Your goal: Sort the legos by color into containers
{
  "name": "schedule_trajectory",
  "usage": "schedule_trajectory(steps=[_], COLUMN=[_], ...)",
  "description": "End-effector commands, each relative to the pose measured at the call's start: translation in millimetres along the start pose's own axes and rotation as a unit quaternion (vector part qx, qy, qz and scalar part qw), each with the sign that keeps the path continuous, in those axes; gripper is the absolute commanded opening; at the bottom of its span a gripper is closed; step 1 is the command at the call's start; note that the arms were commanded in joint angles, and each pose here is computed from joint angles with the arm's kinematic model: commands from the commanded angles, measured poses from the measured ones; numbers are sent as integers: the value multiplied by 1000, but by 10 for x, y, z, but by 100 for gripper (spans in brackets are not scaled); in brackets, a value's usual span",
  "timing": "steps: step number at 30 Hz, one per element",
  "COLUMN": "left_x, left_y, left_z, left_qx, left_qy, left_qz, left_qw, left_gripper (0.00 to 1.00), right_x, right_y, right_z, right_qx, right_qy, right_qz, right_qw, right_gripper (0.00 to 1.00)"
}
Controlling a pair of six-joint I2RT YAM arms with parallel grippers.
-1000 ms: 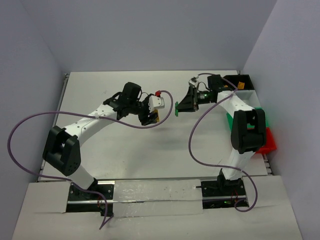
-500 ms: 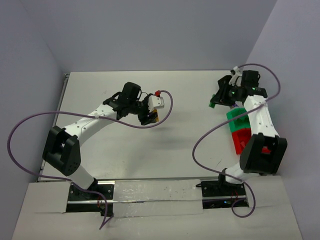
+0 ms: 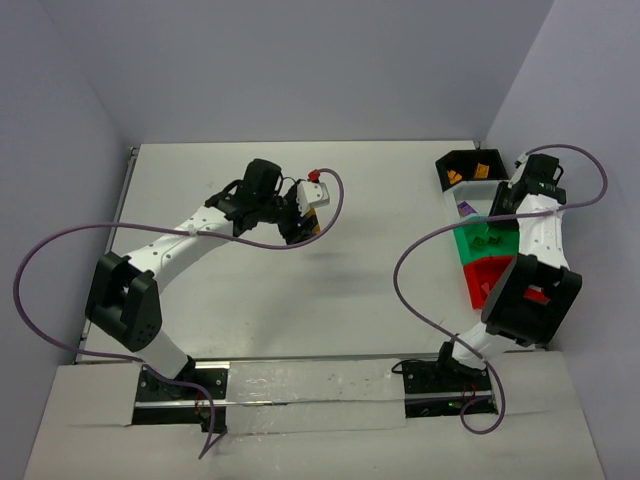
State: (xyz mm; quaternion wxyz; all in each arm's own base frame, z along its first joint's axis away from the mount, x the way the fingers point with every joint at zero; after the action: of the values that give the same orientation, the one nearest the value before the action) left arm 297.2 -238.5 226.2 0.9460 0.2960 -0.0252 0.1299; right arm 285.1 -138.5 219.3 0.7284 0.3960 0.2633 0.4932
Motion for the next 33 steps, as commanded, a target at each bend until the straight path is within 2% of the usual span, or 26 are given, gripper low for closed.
schedule_trajectory(steps=[1,7,10,13,15,18,22,26,29,33], left_x=[51,22,30,40,41,49,58,71,65,-2], left_y=[76,86,91,79,65,62,55,53,78,92], left_z=[184,136,124,117,113,105,101,111,111,98], left_qx=[-29,-23,-22,-24,-26,-27,-28,-30,-37,-51], left_qy=[-6,-5,-5,-1,1,2,4,2,3,-2], left_qz=[15,13,15,14,13,13,11,11,5,-22], left_qw=[999,1000,1000,1000,1000,1000,1000,999,999,998], left_gripper=[0,0,0,0,0,0,0,0,0,0], right_x=[-143,-164,-177,-186,-179,-168,-160,-149,32,491], right_y=[-166,-336,-364,-395,-417,-415,-341,-300,-147,103], right_z=[40,36,49,78,109,138,268,329,342,269], right_qx=[3,26,26,27,30,31,11,19,6,1], right_qy=[-10,-34,-36,-41,-44,-49,-54,-58,-37,21], right_qz=[-29,-35,-42,-43,-40,-34,-29,-25,36,202], right_qw=[1000,998,998,998,998,998,998,998,999,979], right_gripper=[0,0,6,17,38,60,63,70,75,88])
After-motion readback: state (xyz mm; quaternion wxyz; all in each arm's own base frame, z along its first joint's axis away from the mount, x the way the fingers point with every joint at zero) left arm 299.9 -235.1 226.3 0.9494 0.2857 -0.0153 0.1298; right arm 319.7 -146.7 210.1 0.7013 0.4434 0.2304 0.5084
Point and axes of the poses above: each gripper's point midway between its finger pads, its own y axis back along the fingers, its own x axis along the line the jaws close on, z = x × y, the point moved 9 cm from there along y, back along the fingers
